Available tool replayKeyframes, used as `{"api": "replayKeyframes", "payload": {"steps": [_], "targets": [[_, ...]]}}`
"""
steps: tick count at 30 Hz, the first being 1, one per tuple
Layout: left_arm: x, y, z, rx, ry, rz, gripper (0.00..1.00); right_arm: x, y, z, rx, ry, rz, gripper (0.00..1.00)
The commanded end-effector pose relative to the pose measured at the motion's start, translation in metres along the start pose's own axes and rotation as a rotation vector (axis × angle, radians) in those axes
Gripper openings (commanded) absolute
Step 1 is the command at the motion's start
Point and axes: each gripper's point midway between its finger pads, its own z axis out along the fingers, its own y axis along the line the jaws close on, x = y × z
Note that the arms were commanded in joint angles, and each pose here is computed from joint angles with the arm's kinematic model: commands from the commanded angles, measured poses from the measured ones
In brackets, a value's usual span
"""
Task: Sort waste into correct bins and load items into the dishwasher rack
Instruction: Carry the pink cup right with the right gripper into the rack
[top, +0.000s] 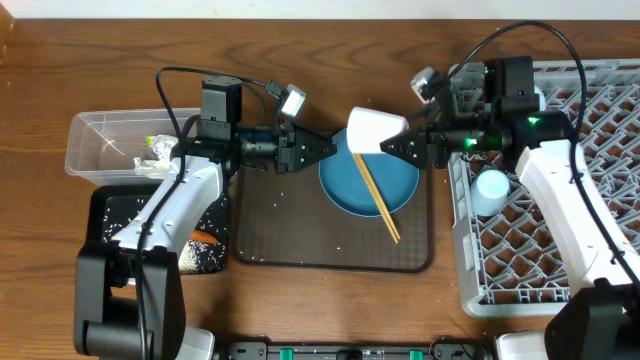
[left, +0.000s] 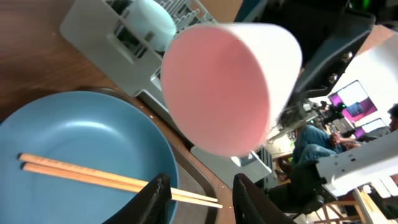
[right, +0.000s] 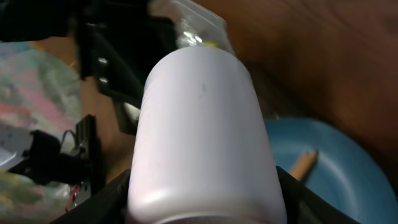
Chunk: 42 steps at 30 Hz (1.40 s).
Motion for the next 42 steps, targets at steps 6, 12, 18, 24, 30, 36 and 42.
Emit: {"api": "replayKeyframes", "payload": {"steps": [6,12,18,24,30,36,42], "targets": [[0.002,0.004,0.001,-0.024,0.002,0.001,0.36,0.026,-0.056,-0.107,0.609,0.016,0.386,0.47],[0.002,0.011,0.0,-0.068,0.001,-0.004,0.36,0.087,-0.063,-0.19,0.956,0.085,0.66,0.41],[0.002,0.015,0.0,-0.087,0.0,-0.005,0.36,0.132,-0.061,-0.225,1.075,0.182,0.819,0.35],[0.002,0.015,0.0,-0.091,0.001,-0.007,0.36,0.148,-0.065,-0.24,1.17,0.211,0.898,0.3],[0.002,0.018,0.0,-0.108,0.001,-0.009,0.36,0.153,-0.072,-0.242,1.194,0.222,0.921,0.3],[0.005,0.025,-0.001,-0.146,0.006,-0.024,0.36,0.156,-0.082,-0.237,1.191,0.222,0.939,0.29],[0.005,0.025,-0.001,-0.146,0.006,-0.023,0.36,0.155,-0.097,-0.223,1.138,0.202,0.945,0.29]]}}
